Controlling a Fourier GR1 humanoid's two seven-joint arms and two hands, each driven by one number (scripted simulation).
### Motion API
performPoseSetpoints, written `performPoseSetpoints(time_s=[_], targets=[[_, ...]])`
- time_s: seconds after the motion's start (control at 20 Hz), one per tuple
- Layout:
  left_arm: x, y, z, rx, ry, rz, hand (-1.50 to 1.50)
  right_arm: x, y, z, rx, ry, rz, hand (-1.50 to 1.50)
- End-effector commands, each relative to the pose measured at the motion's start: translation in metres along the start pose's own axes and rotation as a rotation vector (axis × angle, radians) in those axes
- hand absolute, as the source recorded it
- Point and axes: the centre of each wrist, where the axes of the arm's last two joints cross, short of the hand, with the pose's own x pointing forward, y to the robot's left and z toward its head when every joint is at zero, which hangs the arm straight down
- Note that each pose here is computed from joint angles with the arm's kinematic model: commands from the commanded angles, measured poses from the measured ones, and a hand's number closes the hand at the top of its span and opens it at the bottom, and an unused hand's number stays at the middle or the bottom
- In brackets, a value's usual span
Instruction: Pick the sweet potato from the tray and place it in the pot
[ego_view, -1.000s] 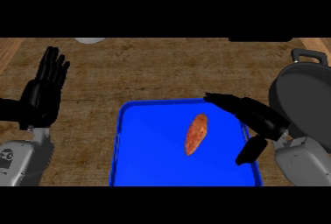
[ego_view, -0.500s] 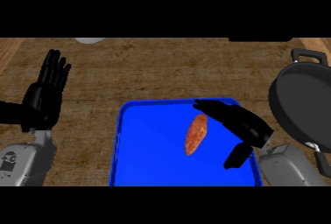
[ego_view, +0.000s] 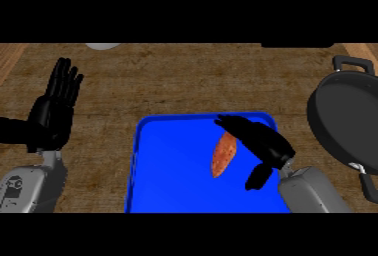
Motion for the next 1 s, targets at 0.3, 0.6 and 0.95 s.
performPoseSetpoints(time_s=[0.3, 0.6, 0.95], targets=[[0.005, -0.017, -0.004, -0.015, -0.008, 0.000, 0.00, -0.007, 0.032, -0.029, 0.027, -0.021, 0.008, -1.50], [0.016, 0.007, -0.025, 0.011, -0.013, 0.009, 0.00, -0.006, 0.044, -0.036, 0.043, -0.067, -0.024, -1.50], [0.000, 0.002, 0.003, -0.009, 0.008, -0.013, 0.00, 0.015, 0.072, -0.055, 0.019, -0.219, 0.087, 1.50]])
